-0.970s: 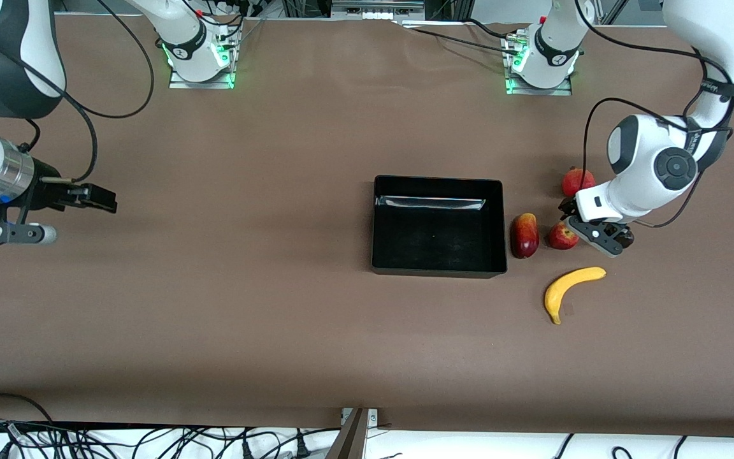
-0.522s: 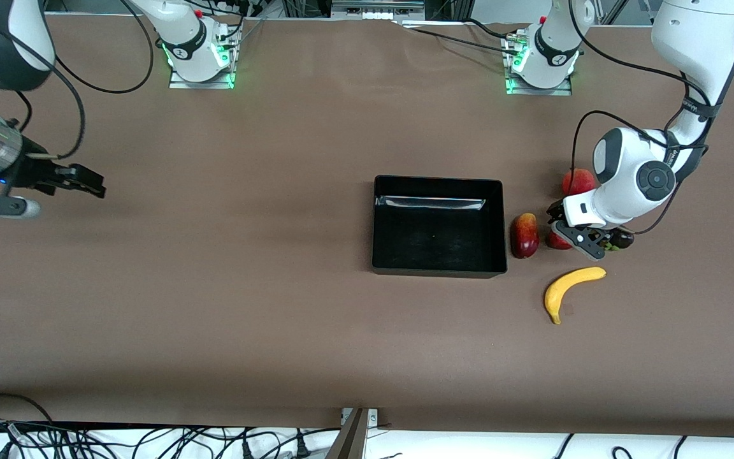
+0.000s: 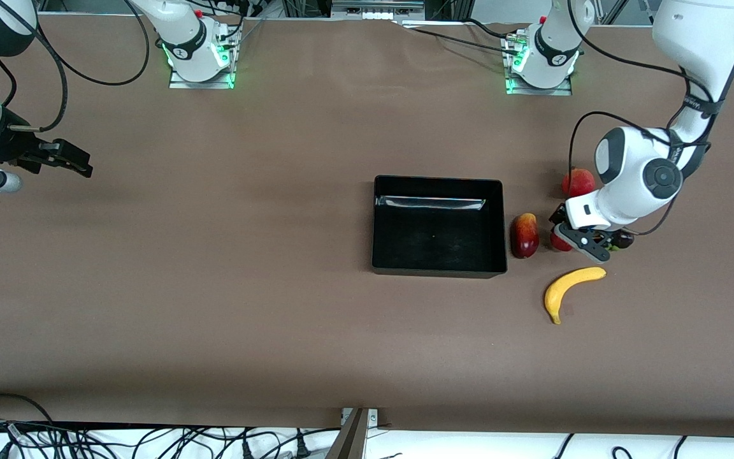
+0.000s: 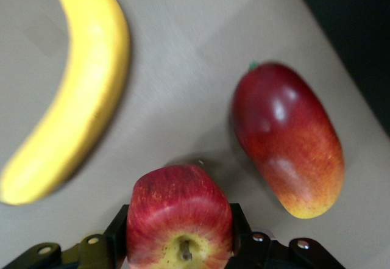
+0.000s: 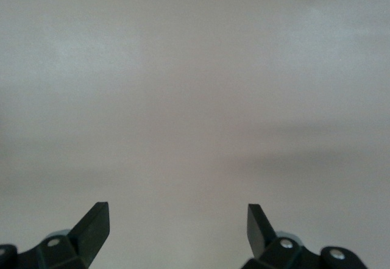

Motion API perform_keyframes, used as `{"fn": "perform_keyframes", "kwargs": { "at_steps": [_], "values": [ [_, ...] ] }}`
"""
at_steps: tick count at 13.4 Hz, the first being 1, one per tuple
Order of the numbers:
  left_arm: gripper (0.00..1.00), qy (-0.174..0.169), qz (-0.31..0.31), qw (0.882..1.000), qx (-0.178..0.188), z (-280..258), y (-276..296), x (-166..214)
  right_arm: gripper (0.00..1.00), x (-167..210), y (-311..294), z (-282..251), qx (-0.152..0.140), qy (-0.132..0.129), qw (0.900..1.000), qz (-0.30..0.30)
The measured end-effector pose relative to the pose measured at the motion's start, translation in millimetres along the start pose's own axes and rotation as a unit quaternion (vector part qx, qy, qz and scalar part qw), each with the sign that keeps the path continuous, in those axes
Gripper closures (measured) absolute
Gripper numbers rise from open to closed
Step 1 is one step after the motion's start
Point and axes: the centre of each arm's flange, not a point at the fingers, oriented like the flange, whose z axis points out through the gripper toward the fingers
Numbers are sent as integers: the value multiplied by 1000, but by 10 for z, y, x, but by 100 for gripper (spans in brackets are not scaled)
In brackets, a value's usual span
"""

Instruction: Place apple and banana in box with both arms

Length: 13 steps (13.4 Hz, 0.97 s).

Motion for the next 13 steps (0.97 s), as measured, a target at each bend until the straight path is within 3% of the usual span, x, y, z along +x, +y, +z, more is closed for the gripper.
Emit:
{"fn": "perform_keyframes", "kwargs": {
  "at_steps": [2, 5, 10, 13],
  "values": [
    [33, 23, 0, 1000, 13, -536, 187, 283, 0, 0, 28, 26, 0, -3, 1000, 2],
    [33, 59, -62, 996, 11, -1063, 1300, 931, 0, 0, 30, 27, 0, -3, 1000, 3],
    [33, 42, -207, 977, -37, -801, 3108, 1480, 0, -2, 7, 27, 0, -3, 1000, 1],
    [33, 20, -237, 970, -54, -309, 3509, 1761, 0, -3, -8, 26, 0, -3, 1000, -1]
  ]
}}
